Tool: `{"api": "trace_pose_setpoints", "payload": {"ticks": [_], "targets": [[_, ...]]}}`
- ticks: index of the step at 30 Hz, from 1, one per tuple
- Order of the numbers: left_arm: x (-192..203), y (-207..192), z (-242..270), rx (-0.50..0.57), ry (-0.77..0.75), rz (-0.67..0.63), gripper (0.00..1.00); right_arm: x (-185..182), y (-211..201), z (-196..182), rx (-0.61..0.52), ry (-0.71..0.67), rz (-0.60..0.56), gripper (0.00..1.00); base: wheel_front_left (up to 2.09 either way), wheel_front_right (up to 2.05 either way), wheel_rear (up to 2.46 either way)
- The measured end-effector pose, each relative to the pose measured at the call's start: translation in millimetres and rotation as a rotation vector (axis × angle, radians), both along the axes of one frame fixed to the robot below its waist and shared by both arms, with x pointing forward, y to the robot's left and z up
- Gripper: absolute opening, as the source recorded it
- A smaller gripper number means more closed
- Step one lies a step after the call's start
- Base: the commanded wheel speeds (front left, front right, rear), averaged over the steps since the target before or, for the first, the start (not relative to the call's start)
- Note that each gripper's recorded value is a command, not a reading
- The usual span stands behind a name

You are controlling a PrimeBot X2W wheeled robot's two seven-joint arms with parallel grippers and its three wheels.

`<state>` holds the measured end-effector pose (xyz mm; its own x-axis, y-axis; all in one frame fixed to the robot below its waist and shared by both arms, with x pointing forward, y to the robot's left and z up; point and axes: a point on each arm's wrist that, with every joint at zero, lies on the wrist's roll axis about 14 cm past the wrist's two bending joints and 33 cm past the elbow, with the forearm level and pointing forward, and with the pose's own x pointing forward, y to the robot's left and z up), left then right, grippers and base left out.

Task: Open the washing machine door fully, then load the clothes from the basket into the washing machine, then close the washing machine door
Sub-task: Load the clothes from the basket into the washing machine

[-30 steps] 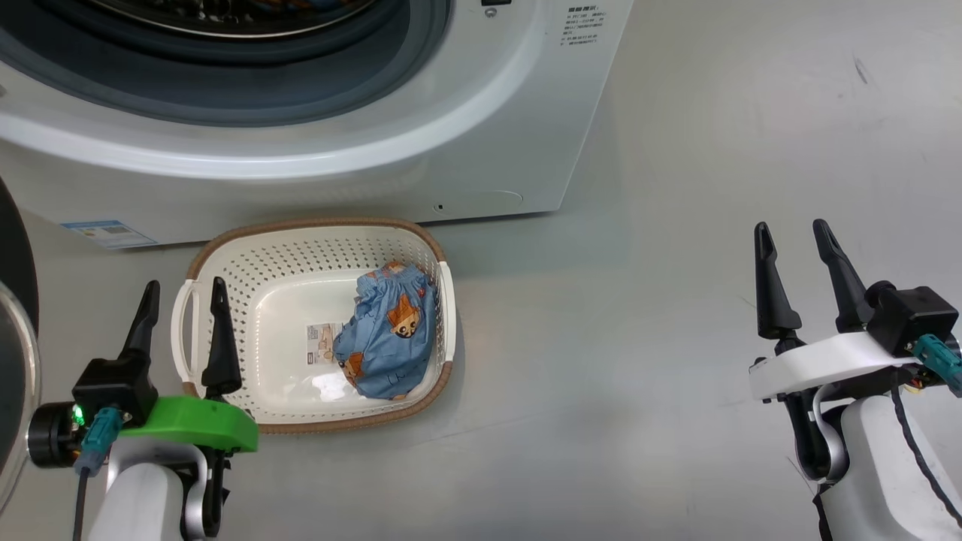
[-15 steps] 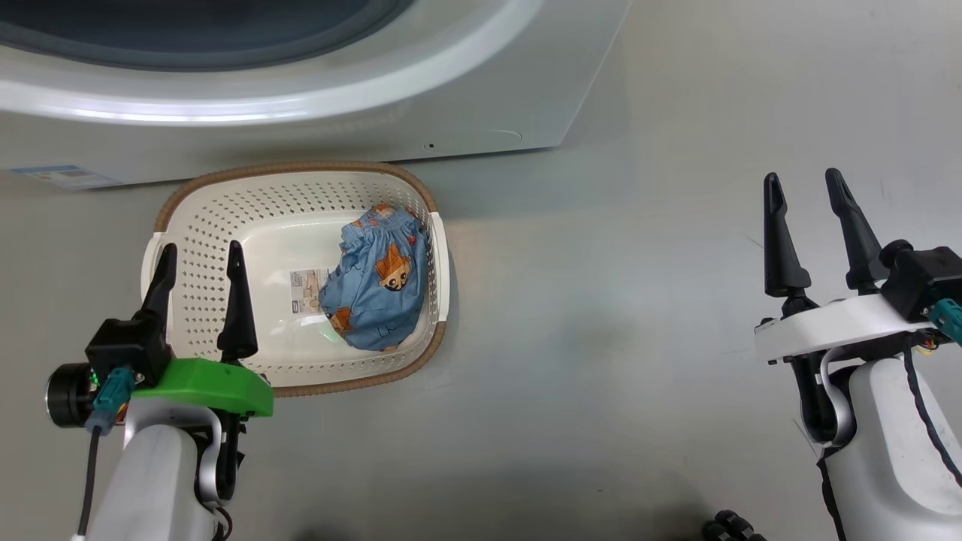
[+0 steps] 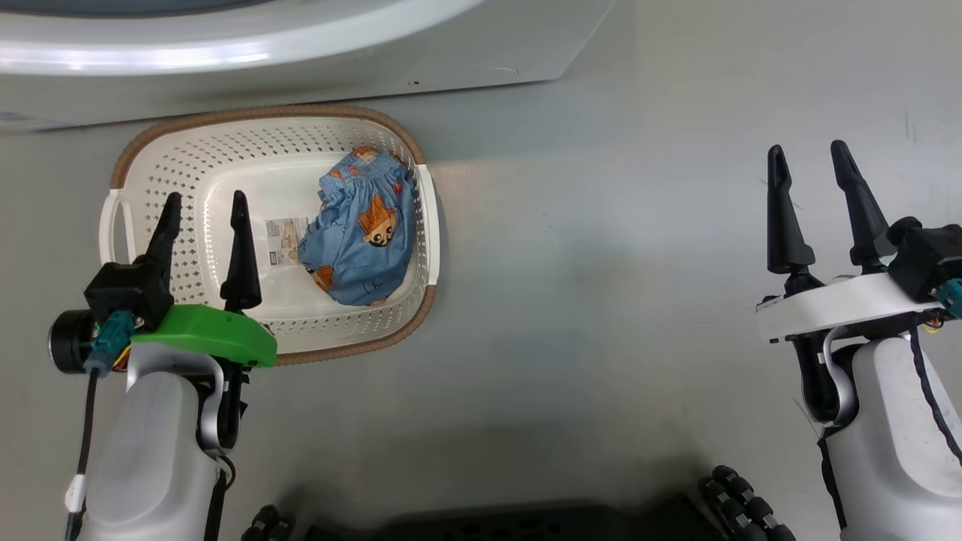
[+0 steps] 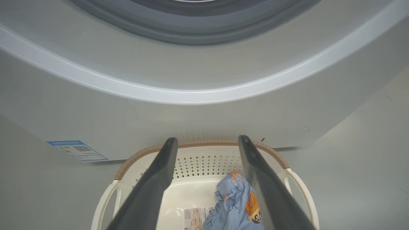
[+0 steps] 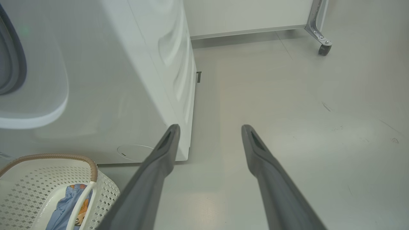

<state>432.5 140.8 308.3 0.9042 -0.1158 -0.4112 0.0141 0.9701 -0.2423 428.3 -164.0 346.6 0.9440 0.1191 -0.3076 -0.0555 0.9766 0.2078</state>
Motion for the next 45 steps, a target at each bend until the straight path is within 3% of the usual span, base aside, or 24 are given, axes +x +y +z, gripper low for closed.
{"api": "trace_pose_setpoints", "payload": {"ticks": [27, 45], "targets": [[15.0, -28.1, -110.3, -0.093, 0.239, -0.062, 1.0, 8.8, 2.2, -86.0, -0.001, 0.163, 0.003, 1.0, 0.0, 0.0, 0.0], [4.1, -69.6, -160.6, -0.134, 0.442, -0.193, 1.0, 10.2, -3.3, -96.3, -0.009, 0.181, -0.019, 1.0, 0.0, 0.0, 0.0]]}}
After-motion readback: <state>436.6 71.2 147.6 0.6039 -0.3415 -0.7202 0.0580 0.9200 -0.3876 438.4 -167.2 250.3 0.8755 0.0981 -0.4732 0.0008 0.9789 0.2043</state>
